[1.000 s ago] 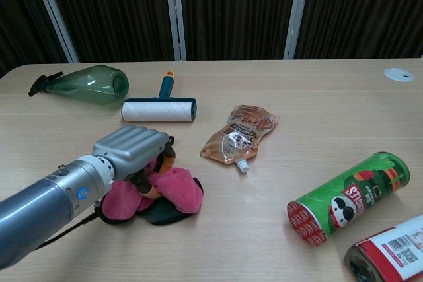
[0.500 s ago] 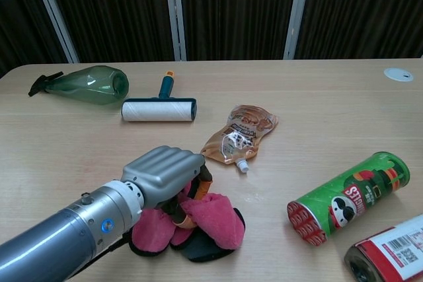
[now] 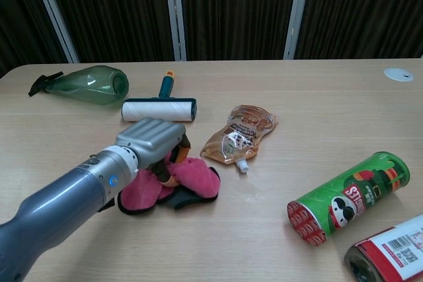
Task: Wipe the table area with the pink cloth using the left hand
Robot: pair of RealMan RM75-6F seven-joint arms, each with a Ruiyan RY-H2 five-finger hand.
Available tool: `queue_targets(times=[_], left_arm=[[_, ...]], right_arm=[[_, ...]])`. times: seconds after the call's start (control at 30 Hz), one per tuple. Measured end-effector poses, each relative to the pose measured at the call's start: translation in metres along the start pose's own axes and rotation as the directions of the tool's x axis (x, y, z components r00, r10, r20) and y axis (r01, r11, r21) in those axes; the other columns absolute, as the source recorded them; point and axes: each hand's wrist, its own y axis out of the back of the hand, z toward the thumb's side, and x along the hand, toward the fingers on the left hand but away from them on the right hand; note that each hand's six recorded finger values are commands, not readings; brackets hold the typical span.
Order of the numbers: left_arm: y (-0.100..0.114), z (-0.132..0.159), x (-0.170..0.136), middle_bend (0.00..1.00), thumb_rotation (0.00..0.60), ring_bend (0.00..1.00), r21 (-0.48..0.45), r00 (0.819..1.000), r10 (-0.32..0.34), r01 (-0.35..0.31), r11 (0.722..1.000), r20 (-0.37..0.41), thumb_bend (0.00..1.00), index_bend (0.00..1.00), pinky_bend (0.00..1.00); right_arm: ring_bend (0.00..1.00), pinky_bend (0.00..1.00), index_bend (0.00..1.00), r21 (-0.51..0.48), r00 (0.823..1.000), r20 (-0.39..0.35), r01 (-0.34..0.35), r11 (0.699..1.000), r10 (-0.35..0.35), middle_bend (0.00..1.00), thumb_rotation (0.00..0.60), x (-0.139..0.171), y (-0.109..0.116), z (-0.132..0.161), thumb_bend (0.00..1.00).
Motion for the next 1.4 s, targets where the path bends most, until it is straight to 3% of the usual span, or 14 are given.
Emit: queue_targets(times=[0.33,0.73,1.07,1.17,1.2,1.27,1.33,1.4], left_arm=[[0.014,-0.063,-0.008,0.65,0.6,0.58,0.028,0.995,0.026,-0.023,0.999,-0.097,0.5,0.86,0.57],[0.065,-0.133,-0.039,0.65,0.6,0.58,0.007,0.977,0.107,-0.108,0.994,-0.182,0.5,0.86,0.57],[0.065,-0.186,-0.077,0.61,0.6,0.56,0.029,0.966,0.082,-0.078,0.997,-0.245,0.49,0.83,0.56],[0.062,-0.197,-0.086,0.36,0.6,0.37,0.028,0.963,0.072,-0.067,0.997,-0.258,0.37,0.61,0.41],[0.06,-0.2,-0.089,0.21,0.6,0.23,0.025,0.964,0.065,-0.06,0.998,-0.259,0.28,0.46,0.28],[0.057,-0.204,-0.093,0.03,0.6,0.03,0.016,0.965,0.045,-0.042,0.999,-0.259,0.11,0.22,0.09],[0.053,-0.209,-0.097,0.0,0.6,0.0,0.002,0.966,0.012,-0.012,1.0,-0.26,0.01,0.08,0.02],[0.052,-0.213,-0.102,0.0,0.6,0.0,-0.016,0.963,-0.011,0.007,1.0,-0.268,0.0,0.04,0.0]], right_arm=[[0.0,0.05,0.0,0.023,1.0,-0.007,-0.003,1.0,0.003,0.0,0.6,0.0,-0.001,0.0,0.06],[0.0,0.05,0.0,0.031,1.0,0.001,-0.008,0.999,0.008,0.0,0.6,-0.001,-0.001,-0.003,0.06],[0.0,0.05,0.0,0.046,1.0,0.01,-0.021,0.999,0.021,0.0,0.6,0.0,-0.003,-0.003,0.06],[0.0,0.05,0.0,0.048,1.0,0.013,-0.024,0.999,0.024,0.0,0.6,0.0,-0.004,-0.004,0.06],[0.0,0.05,0.0,0.047,1.0,0.014,-0.025,0.999,0.024,0.0,0.6,0.0,-0.004,-0.004,0.06],[0.0,0.05,0.0,0.041,1.0,0.015,-0.026,0.999,0.026,0.0,0.6,0.0,-0.004,-0.003,0.06],[0.0,0.05,0.0,0.041,1.0,0.016,-0.026,0.999,0.025,0.0,0.6,0.0,-0.004,-0.003,0.06],[0.0,0.05,0.0,0.044,1.0,0.014,-0.026,0.999,0.025,0.0,0.6,0.001,-0.004,-0.003,0.06]])
